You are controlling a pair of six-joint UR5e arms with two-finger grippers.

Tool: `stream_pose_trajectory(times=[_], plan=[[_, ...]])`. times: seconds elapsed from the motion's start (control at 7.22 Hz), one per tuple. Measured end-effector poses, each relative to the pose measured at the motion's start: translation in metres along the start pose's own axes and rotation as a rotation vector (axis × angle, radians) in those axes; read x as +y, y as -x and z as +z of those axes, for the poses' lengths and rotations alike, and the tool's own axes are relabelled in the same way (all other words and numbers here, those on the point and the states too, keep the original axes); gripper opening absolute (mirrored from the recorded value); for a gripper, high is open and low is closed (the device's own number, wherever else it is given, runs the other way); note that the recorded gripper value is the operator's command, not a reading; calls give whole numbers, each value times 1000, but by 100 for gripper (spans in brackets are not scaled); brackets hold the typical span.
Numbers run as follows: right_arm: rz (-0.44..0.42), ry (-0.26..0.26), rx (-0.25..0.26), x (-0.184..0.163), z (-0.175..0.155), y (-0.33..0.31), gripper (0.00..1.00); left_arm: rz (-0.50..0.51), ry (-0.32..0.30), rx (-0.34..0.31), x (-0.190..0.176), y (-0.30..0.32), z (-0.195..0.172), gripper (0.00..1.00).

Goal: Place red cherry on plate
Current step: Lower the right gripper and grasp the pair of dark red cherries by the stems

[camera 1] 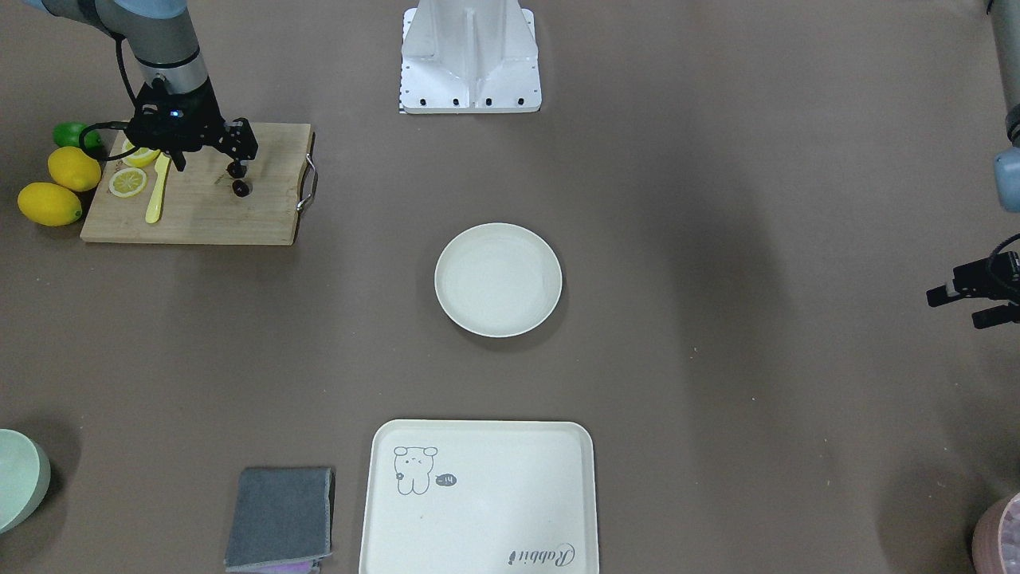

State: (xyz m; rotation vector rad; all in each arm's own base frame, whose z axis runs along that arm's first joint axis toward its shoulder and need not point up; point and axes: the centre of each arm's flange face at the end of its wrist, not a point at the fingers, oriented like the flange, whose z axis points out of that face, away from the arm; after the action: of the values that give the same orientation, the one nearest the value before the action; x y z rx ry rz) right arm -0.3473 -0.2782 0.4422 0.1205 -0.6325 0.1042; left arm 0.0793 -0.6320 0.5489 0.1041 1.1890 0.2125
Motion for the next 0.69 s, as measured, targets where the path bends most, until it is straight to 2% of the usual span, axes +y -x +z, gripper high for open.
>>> stream_pose_trajectory(times=[0.28, 0.69], plan=[[3, -4, 4, 5, 7, 2, 86, 0, 0, 0, 0, 0, 0, 98], [9, -18, 7, 15, 11, 8, 62, -2, 1, 0, 0, 0, 1, 98]])
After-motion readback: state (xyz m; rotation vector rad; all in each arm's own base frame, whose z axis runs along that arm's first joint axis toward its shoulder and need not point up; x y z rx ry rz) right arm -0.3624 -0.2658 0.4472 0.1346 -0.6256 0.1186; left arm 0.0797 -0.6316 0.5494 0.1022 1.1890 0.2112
